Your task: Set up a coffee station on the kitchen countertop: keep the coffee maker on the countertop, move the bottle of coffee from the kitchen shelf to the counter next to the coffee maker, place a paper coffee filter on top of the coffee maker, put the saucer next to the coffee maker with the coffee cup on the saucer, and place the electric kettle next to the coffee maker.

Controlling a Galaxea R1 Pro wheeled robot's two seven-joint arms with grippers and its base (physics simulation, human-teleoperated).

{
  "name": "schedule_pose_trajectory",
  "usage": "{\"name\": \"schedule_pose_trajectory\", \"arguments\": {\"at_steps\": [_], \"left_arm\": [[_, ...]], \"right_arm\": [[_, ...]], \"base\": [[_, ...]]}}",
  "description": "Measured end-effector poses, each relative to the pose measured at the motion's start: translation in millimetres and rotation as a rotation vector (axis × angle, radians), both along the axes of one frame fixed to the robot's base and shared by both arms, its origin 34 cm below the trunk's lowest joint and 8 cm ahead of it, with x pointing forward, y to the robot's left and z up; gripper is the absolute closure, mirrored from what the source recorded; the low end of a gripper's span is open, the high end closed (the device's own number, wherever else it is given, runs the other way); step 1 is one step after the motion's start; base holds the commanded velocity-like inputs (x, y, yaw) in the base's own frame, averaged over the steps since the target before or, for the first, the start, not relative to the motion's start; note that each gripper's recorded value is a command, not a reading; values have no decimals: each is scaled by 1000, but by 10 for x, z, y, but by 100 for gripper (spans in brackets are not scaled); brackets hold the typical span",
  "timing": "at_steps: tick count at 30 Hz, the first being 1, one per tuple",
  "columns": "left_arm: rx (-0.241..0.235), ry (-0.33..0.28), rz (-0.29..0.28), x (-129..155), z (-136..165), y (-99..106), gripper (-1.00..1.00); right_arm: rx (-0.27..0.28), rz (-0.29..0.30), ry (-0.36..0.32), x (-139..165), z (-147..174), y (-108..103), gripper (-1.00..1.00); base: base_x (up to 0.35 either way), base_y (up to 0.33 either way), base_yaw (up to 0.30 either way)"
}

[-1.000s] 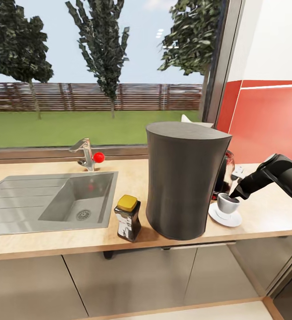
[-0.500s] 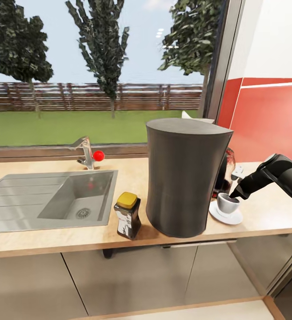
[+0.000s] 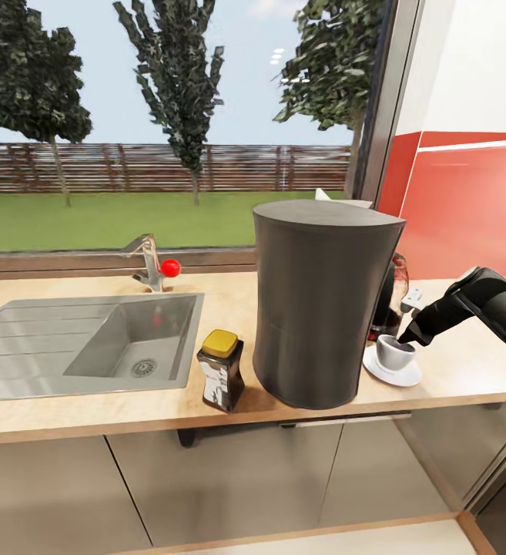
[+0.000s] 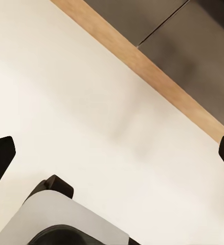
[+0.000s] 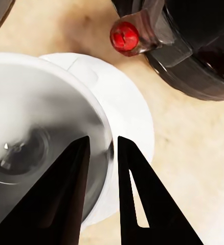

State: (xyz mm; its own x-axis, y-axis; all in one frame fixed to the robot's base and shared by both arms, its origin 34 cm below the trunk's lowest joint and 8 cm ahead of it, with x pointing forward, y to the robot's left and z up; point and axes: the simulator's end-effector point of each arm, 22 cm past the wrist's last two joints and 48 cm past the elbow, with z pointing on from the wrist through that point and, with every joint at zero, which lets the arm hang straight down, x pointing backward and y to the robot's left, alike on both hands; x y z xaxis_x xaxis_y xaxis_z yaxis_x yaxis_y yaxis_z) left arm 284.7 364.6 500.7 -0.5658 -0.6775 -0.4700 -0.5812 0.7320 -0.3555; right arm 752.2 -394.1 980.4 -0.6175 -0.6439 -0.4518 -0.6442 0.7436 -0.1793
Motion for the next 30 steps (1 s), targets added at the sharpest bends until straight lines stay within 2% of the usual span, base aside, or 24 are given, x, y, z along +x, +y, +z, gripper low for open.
{"name": "schedule_pose_trajectory", "arguments": {"at_steps": [30], "left_arm": [[-3,-2,-2,-1,-68,-9,-100]], "right_arm": [[-3,-1,-1,-1,-69,-7,100]], "base": [[1,-1,0]]}}
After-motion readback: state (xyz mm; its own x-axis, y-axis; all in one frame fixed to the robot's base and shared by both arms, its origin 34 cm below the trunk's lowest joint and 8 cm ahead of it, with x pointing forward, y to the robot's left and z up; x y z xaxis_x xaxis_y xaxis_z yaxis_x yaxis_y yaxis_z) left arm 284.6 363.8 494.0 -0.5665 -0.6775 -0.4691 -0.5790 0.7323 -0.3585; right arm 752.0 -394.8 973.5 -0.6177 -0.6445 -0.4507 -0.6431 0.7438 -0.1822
